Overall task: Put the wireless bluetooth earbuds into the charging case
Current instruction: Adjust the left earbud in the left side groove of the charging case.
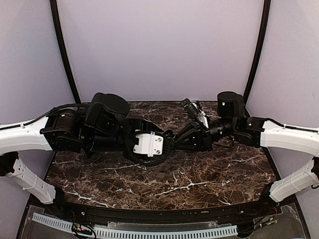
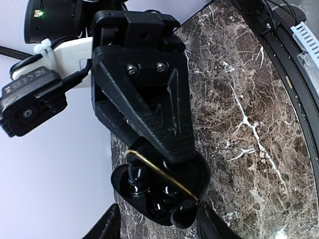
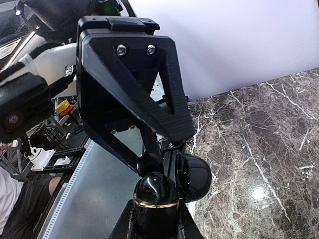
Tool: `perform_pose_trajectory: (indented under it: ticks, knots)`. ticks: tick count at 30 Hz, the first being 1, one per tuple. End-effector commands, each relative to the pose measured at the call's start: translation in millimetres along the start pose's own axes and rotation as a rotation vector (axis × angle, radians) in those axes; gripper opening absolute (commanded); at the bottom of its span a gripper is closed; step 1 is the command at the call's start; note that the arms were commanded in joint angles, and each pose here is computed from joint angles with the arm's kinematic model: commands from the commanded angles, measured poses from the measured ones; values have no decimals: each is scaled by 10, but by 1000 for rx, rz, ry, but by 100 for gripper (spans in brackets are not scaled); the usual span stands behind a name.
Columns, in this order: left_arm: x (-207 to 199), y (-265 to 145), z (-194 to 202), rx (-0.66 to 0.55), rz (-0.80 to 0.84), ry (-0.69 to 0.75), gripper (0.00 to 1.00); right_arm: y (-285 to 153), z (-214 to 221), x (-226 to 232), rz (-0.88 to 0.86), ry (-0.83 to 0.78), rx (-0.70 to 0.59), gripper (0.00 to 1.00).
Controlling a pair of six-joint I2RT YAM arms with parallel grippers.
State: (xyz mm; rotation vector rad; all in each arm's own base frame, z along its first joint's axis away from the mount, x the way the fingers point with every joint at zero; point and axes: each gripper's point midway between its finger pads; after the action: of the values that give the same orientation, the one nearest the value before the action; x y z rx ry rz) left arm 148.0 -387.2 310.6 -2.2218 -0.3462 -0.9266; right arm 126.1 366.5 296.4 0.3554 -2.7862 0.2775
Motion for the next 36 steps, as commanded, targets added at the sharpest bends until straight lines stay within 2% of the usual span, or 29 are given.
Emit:
perform_pose_trajectory:
  ticks: [1,6,10,12,13,16,20,23,36]
  knots:
    - [189,-307,-208,-144,-40,-55,52,1,3,145,-69,-29,-5,0]
    - [124,-508,-287,-246,-7,-98,58,-23,-24,147,-70,-41,-15,0]
    - [92,-533,-250,-249,11,-179,67,-51,-57,196,-67,-93,-15,0]
    - [151,-533,-235,-241,8,-258,76,-70,-81,243,-64,-137,-18,0]
    - [185,-541,-243,-248,14,-291,85,-76,-92,275,-63,-162,-22,0]
    - [178,-554,-280,-271,56,-381,93,-78,-101,330,-61,-214,-21,0]
    - [205,-484,-251,-261,79,-456,94,-41,-95,374,-61,-245,-10,0]
    - [180,-446,-326,-298,143,-497,93,-15,-87,382,-52,-239,2,0]
    - [90,-262,-344,-292,188,-501,92,-9,-90,397,-51,-260,3,0]
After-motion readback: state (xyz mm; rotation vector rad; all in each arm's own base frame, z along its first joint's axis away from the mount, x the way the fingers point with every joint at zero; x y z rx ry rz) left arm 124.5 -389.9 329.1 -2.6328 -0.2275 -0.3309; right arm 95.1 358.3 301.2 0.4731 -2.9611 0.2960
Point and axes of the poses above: each gripper's point midway between its finger pads, its own y axis out along the fingers, its own x axis along the line the jaws close on, z = x × y, and after that the axes turned 4 degrees about -y, right-handed
